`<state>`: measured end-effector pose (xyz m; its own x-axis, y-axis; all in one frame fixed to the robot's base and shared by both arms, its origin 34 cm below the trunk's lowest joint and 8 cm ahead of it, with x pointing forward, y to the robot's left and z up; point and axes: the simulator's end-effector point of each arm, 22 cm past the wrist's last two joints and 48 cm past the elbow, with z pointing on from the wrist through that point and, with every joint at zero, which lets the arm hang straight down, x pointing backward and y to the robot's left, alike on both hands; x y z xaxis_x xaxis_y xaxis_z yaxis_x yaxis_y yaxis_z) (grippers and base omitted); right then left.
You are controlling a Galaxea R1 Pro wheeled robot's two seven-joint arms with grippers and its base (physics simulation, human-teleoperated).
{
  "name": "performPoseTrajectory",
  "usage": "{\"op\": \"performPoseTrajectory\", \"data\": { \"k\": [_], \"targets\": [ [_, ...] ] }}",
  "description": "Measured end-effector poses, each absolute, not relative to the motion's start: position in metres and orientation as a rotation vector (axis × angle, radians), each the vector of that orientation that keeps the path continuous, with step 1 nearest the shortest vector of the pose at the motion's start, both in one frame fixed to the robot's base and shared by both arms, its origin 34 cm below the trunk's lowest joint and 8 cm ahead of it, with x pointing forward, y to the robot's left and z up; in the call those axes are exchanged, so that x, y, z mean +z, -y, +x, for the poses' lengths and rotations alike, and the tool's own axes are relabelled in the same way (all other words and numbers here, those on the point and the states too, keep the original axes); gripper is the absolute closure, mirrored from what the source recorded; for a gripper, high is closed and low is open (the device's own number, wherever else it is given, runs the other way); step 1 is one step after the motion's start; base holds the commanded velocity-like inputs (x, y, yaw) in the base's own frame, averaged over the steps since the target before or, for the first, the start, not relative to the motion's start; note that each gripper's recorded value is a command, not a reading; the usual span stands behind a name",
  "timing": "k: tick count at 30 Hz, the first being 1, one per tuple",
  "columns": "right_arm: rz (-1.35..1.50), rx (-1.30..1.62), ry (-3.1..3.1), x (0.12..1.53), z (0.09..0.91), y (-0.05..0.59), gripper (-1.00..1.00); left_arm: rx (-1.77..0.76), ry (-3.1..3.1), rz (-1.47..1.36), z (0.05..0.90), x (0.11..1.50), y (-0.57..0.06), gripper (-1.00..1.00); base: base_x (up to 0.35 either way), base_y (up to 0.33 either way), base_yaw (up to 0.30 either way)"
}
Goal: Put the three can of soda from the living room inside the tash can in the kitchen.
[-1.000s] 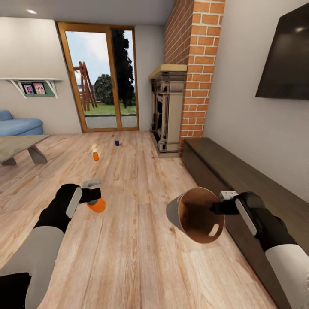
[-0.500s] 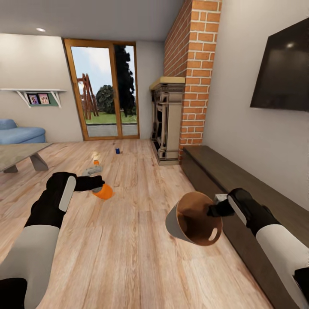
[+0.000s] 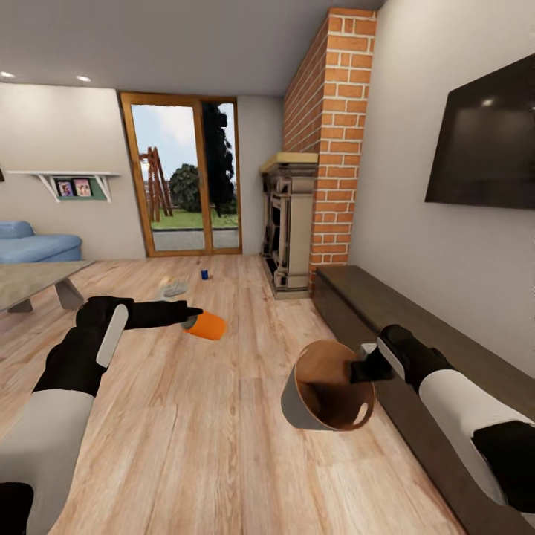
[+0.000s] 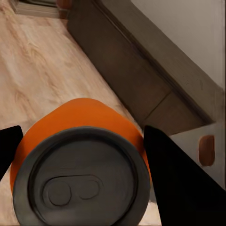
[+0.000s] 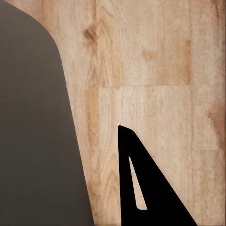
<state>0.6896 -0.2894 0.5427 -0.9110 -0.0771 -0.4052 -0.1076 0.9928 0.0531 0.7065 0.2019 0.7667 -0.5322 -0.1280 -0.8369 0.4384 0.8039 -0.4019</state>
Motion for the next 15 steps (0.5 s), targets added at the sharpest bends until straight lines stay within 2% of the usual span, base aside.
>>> {"op": "performPoseTrajectory", "data": {
  "k": [8,15],
  "targets": [
    [-0.238,0.023,-2.825,0.52,0.666,0.256,1.0,-0.757,-2.017,0.348,0.694,0.779,-0.174,1.0,0.0,0.0,0.0],
    [-0.284,-0.041,-2.856,0.525,0.662,0.257,1.0,-0.731,-2.054,0.428,0.691,0.781,-0.154,1.0,0.0,0.0,0.0]
  ]
}}
